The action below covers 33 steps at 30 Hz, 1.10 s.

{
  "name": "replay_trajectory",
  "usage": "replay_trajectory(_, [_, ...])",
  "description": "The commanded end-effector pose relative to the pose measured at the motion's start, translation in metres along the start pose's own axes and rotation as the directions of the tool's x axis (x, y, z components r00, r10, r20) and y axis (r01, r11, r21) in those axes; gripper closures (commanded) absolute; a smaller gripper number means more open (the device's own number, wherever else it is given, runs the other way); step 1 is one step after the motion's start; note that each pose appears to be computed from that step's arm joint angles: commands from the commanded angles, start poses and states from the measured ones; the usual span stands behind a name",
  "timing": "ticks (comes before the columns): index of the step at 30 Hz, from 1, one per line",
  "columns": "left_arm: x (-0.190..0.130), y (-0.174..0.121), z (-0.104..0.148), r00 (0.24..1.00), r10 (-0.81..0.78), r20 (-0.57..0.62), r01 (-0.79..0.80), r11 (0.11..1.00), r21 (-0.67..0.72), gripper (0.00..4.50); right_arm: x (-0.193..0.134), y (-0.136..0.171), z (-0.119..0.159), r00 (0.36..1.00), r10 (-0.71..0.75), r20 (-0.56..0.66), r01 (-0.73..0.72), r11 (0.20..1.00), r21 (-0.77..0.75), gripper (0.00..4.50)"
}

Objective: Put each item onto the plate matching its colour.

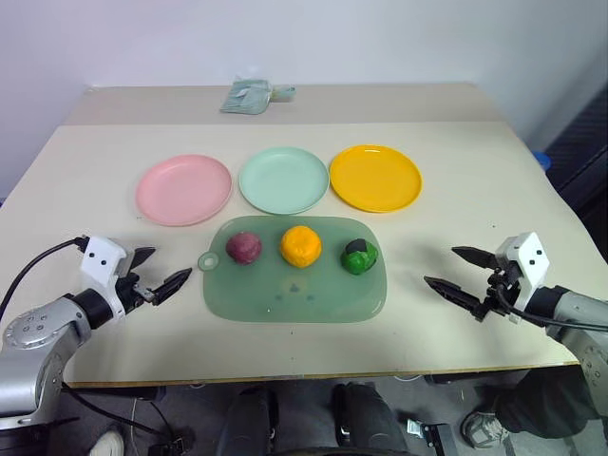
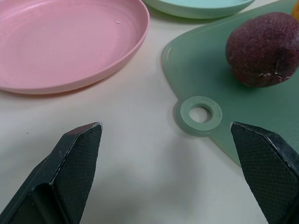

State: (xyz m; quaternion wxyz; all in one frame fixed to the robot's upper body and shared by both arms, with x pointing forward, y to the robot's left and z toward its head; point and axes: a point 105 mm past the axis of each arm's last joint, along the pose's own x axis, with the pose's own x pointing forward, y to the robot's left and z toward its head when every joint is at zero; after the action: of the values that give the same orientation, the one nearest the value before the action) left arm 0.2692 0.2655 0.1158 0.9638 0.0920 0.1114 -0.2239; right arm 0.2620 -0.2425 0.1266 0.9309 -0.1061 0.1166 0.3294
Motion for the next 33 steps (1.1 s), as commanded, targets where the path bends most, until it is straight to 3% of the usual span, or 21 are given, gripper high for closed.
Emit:
replay_trajectory(1, [-0.002,-0.001,0.011,0.999,0.017,0.046,-0.018,1.000,0.011,0.00,-0.003,-0.001,0.016,1.000,0.000,0.024,0.001,0.999,-0.051,0.02])
replay_trajectory(12, [0.008,-0.018,0.021,0.994,-0.028,0.101,0.030,0.999,-0.015,0.00,0.005,0.001,0.024,0.998,-0.013,0.056,0.017,0.998,-0.068,0.02])
replay_trajectory(16, [0.021,-0.044,0.038,0.974,-0.176,0.144,0.179,0.984,-0.013,0.00,0.007,0.007,0.024,0.997,-0.021,0.071,0.025,0.998,-0.064,0.02])
replay_trajectory(21, [0.037,-0.069,0.047,0.942,-0.318,0.112,0.311,0.948,0.070,0.00,0.006,0.016,0.027,0.995,-0.025,0.094,0.030,0.998,-0.055,0.02])
replay_trajectory(25, [0.058,-0.074,0.049,0.932,-0.353,0.088,0.337,0.929,0.155,0.00,0.006,0.044,0.027,0.996,0.047,0.081,-0.044,0.998,-0.042,0.02])
replay_trajectory(33, [0.088,-0.075,0.050,0.940,-0.332,0.076,0.312,0.930,0.193,0.00,0.010,0.085,0.041,0.983,0.145,0.112,-0.142,0.989,-0.036,0.02])
